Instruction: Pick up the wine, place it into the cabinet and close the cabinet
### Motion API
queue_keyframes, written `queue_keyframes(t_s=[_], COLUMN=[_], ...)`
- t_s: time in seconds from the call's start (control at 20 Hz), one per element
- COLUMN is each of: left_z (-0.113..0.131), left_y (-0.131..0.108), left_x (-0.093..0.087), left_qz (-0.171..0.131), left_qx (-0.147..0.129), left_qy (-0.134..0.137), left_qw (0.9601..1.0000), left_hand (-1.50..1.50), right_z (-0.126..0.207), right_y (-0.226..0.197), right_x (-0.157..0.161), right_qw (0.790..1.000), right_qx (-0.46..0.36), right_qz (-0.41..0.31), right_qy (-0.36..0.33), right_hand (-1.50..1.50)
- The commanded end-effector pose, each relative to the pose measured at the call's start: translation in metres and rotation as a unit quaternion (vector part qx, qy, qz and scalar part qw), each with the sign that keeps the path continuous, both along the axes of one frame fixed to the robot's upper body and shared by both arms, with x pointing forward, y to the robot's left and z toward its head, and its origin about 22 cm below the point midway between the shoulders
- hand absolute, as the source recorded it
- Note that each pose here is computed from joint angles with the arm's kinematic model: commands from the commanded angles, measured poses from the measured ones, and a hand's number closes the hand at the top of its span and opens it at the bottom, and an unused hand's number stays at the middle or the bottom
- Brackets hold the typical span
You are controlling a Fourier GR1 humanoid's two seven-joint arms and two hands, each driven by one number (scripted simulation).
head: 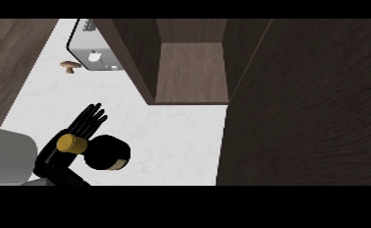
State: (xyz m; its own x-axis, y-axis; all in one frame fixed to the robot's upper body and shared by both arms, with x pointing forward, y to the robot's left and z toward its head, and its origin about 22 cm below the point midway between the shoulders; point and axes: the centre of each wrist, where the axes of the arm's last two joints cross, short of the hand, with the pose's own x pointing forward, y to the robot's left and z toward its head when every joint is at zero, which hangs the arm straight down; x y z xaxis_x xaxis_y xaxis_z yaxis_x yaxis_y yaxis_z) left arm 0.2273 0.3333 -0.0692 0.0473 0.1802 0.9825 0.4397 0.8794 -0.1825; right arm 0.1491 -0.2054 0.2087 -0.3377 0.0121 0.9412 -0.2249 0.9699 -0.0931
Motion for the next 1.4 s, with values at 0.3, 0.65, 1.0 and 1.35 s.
queue_keyframes(t_s=[0.3, 0.65, 1.0, 1.35], left_z=[-0.022, -0.039, -0.044, -0.024], left_y=[0.006, -0.02, -0.024, -0.04], left_x=[-0.021, 0.005, 0.008, 0.017], left_qz=[-0.013, -0.006, -0.049, -0.093], left_qx=[-0.013, -0.033, -0.079, -0.043], left_qy=[0.02, 0.008, 0.025, -0.017], left_qw=[0.9996, 0.9994, 0.9953, 0.9945], left_hand=[-1.5, -1.5, 1.5, 1.5], right_z=[0.009, 0.013, 0.013, 0.012], right_y=[-0.007, -0.003, 0.002, -0.009], right_x=[-0.028, -0.035, -0.027, -0.023], right_qw=[1.0, 1.0, 1.0, 1.0], right_qx=[0.011, 0.007, 0.016, 0.011], right_qz=[0.007, 0.015, 0.025, 0.011], right_qy=[-0.023, -0.027, -0.011, -0.013], right_hand=[-1.5, -1.5, -1.5, -1.5])
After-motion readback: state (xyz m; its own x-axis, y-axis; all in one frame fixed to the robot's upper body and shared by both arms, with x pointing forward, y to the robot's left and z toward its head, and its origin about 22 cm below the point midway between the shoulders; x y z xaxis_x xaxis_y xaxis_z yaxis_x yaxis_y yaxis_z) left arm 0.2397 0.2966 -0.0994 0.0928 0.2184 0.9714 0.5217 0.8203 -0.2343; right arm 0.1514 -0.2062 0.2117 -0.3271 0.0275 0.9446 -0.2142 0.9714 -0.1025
